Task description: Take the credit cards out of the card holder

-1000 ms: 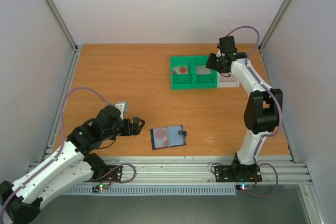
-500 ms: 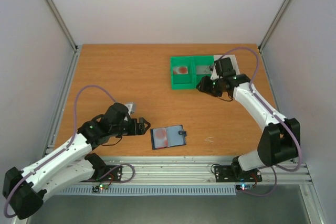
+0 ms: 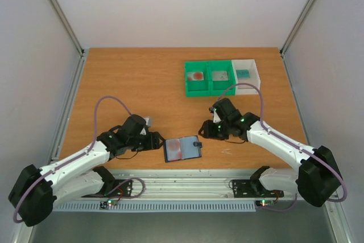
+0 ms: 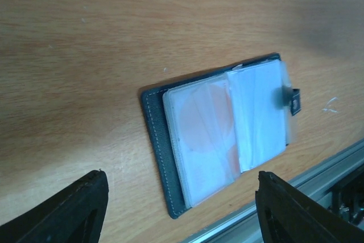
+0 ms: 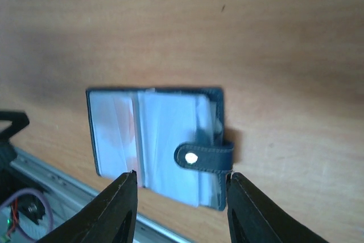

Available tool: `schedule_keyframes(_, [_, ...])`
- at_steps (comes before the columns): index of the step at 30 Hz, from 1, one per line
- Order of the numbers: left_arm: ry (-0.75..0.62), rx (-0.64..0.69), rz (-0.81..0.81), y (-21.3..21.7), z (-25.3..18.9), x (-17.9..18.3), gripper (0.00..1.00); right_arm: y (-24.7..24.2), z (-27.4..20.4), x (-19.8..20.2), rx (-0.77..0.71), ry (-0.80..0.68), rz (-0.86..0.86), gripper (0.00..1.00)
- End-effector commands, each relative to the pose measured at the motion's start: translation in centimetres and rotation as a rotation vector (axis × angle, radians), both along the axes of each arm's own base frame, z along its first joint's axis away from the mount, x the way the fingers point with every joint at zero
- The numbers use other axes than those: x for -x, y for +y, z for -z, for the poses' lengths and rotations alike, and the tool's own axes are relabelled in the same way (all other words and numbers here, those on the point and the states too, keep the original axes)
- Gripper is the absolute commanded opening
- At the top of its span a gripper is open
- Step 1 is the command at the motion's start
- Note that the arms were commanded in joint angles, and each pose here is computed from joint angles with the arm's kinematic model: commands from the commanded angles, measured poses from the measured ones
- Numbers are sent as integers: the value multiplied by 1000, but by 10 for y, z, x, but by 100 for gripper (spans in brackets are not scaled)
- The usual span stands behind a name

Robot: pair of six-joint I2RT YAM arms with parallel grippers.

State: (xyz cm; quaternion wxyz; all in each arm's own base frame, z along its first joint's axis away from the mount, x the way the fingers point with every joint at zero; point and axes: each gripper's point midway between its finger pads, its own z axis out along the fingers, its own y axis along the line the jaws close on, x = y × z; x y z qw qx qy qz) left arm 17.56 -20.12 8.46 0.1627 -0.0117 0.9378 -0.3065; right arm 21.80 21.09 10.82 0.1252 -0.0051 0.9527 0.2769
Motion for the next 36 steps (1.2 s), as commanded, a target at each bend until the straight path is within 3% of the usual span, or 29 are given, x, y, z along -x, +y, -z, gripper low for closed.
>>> schedule_keyframes(1, [-9,71,-10,-15,2,-10,70,16,5,16,-19,-8,3,45])
schedule_keyframes(15, [41,81,-4,-24,24,-11,56,40,52,45,86,-13,-56,49])
schedule_keyframes(27, [78,84,23,-27,40,-5,55,45,79,45,187,-23,-78,51])
schedule_keyframes(36, [94,106,41,-33,46,-3,41,53,82,47,175,-16,-80,45])
